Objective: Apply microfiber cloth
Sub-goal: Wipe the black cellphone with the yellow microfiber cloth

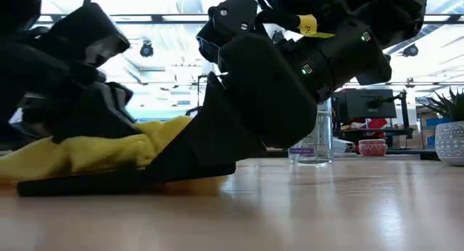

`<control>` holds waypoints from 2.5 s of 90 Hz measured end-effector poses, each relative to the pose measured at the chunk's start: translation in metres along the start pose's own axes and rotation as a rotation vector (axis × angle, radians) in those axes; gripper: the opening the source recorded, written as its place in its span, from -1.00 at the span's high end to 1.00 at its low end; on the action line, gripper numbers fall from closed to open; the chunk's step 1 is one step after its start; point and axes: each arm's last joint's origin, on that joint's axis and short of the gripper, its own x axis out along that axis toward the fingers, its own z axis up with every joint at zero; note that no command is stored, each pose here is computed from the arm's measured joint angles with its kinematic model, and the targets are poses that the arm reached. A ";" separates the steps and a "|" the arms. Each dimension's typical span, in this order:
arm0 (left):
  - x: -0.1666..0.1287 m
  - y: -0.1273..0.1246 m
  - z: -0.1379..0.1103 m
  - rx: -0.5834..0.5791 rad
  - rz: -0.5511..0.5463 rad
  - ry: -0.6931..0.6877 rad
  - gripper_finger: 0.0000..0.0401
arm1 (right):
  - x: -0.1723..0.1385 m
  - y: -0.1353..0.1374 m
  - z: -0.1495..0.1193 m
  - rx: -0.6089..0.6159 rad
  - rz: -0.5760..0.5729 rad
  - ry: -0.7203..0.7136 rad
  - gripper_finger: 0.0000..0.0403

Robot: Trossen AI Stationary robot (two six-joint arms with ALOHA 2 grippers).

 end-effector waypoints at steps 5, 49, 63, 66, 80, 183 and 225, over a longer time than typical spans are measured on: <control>0.003 -0.001 0.001 -0.005 -0.021 -0.006 0.97 | 0.000 0.000 0.000 0.000 -0.002 0.000 -0.58; -0.024 -0.007 -0.001 -0.034 -0.172 0.198 0.97 | 0.000 -0.001 -0.001 0.000 -0.020 0.004 -0.58; -0.033 0.008 -0.011 -0.048 -0.010 0.333 0.97 | 0.001 -0.004 -0.001 0.007 -0.050 0.005 -0.58; -0.035 0.011 -0.014 -0.034 0.018 0.355 0.97 | 0.001 -0.004 -0.001 0.008 -0.050 0.006 -0.58; -0.040 0.016 -0.013 -0.009 0.055 0.373 0.97 | 0.001 -0.004 -0.002 0.012 -0.048 0.012 -0.57; -0.035 -0.007 0.002 -0.121 -0.006 0.088 0.97 | 0.000 -0.001 -0.002 0.000 -0.027 0.019 -0.57; 0.006 -0.019 0.008 -0.085 0.002 -0.026 0.97 | 0.001 -0.003 -0.002 0.003 -0.031 0.015 -0.57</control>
